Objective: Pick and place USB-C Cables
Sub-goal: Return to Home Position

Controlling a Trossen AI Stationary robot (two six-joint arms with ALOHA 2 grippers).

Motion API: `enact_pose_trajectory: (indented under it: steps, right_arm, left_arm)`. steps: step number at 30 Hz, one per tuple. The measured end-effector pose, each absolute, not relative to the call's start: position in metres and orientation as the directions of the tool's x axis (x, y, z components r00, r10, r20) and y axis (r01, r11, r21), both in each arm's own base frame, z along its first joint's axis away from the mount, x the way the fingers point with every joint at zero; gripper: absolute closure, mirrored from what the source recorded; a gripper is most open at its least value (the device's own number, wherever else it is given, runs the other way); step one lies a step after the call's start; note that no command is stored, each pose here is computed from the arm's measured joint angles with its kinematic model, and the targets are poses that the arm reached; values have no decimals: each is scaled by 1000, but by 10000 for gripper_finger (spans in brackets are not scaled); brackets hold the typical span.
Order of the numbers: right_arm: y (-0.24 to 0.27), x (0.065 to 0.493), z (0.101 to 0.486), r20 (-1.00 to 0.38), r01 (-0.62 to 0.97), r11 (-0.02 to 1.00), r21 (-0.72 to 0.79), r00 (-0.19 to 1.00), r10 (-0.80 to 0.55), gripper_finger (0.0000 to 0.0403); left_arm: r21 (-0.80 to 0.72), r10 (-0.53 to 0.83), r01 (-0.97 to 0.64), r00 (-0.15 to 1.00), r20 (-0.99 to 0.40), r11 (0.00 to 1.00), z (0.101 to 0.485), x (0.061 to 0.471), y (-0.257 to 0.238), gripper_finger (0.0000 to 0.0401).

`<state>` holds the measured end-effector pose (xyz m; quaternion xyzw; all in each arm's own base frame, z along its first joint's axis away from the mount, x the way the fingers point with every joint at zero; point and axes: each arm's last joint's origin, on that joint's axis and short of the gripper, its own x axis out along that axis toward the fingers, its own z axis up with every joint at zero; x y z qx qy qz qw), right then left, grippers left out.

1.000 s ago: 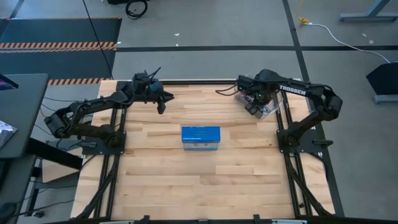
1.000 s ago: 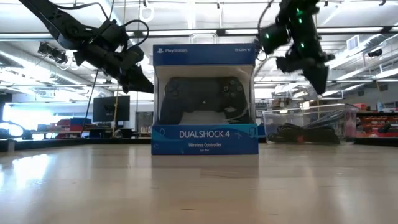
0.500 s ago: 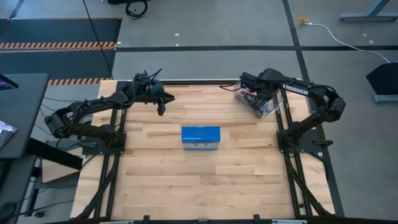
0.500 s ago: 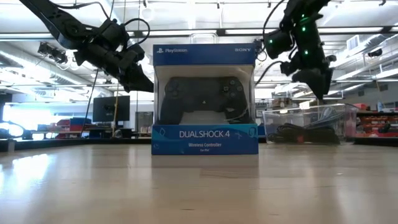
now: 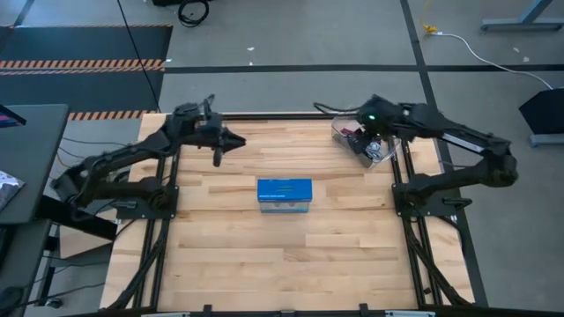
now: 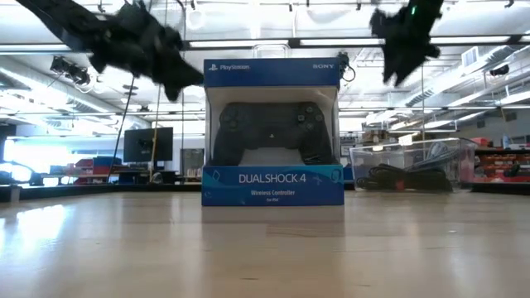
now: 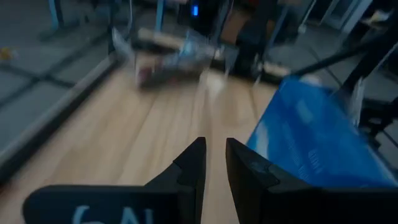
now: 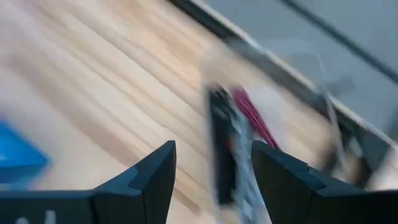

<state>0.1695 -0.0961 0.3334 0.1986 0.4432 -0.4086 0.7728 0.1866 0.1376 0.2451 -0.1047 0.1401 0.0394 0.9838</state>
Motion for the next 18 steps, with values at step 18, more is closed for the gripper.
enact_pose_trajectory:
  steps: [18]
  right_arm:
    - [-6,199,318,-724,494,862,109,634,-272,296]
  left_arm:
    - [-142,100,-117,987,-124,983,305,136,8,396]
